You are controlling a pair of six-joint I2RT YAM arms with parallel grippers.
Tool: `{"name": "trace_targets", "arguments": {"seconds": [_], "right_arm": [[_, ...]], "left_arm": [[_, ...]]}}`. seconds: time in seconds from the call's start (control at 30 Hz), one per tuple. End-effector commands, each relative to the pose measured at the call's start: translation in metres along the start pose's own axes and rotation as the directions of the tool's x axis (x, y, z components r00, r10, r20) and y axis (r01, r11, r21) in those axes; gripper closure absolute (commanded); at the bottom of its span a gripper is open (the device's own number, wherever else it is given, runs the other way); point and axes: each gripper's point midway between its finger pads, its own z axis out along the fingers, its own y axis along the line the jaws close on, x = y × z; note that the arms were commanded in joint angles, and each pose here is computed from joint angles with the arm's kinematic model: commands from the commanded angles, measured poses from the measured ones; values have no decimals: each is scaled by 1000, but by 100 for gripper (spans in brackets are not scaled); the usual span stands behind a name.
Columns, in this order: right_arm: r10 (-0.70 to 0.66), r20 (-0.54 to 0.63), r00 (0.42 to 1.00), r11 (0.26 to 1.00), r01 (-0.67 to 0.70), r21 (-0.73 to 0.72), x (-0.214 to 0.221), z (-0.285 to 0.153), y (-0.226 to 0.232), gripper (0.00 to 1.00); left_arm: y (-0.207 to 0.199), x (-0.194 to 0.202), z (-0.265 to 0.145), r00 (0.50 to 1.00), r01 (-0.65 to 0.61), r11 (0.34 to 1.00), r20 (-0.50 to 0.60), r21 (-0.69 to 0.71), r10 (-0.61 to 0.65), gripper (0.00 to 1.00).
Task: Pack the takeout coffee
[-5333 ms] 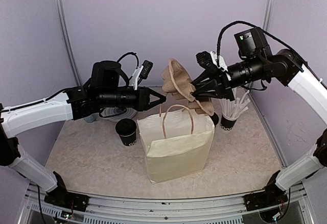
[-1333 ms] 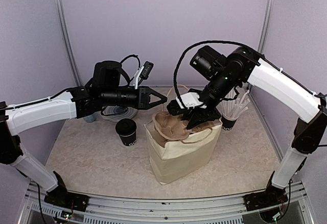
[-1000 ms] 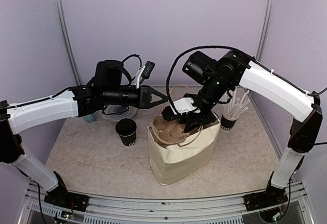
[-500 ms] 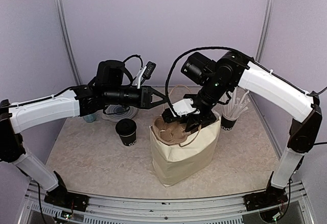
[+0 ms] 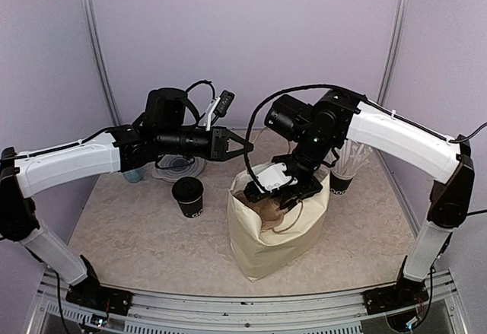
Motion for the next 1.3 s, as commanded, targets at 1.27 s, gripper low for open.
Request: {"name": "trace_targets", "arguments": {"seconds": [1.27], "right_arm": [[214,-91,973,974,-220,-60,2,32,-1,53]], "left_arm": [[-4,12,-7,998,16,1000,-56,-6,-16,100]]}}
